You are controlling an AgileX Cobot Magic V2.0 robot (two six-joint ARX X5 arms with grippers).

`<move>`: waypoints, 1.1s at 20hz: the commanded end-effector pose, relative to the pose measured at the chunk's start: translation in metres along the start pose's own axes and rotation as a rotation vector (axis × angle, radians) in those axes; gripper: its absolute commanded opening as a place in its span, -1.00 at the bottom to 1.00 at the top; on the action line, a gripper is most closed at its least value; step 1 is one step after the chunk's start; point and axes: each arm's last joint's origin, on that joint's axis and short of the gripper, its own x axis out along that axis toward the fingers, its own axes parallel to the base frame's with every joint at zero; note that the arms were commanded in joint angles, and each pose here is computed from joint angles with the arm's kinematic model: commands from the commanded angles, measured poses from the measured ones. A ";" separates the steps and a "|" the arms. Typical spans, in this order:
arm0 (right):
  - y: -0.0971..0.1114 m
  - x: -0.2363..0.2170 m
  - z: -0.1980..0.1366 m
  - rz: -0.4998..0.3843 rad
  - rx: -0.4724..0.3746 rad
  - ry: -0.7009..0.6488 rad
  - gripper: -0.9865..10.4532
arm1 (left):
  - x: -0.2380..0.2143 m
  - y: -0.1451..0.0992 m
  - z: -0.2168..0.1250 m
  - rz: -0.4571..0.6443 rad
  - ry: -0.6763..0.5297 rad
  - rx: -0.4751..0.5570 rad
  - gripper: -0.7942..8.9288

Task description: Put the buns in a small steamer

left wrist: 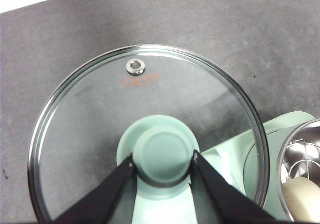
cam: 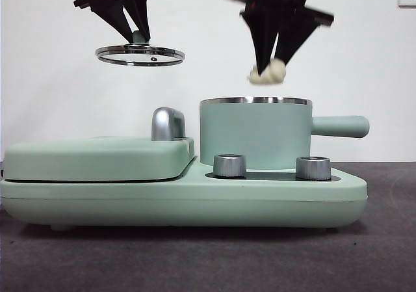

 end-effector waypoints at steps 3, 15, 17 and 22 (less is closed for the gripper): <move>-0.006 0.033 0.012 -0.013 -0.006 0.072 -0.66 | -0.003 -0.002 0.005 -0.005 -0.049 0.004 -0.72; -0.008 0.062 0.017 -0.019 -0.021 0.125 -0.31 | -0.003 -0.002 0.005 -0.005 -0.049 0.004 -0.72; -0.008 0.062 0.018 -0.018 -0.027 0.123 -0.22 | -0.003 -0.002 0.005 -0.005 -0.049 0.004 -0.72; -0.009 0.046 0.021 -0.018 -0.032 0.084 -0.21 | -0.003 -0.002 0.005 -0.005 -0.050 0.000 -0.72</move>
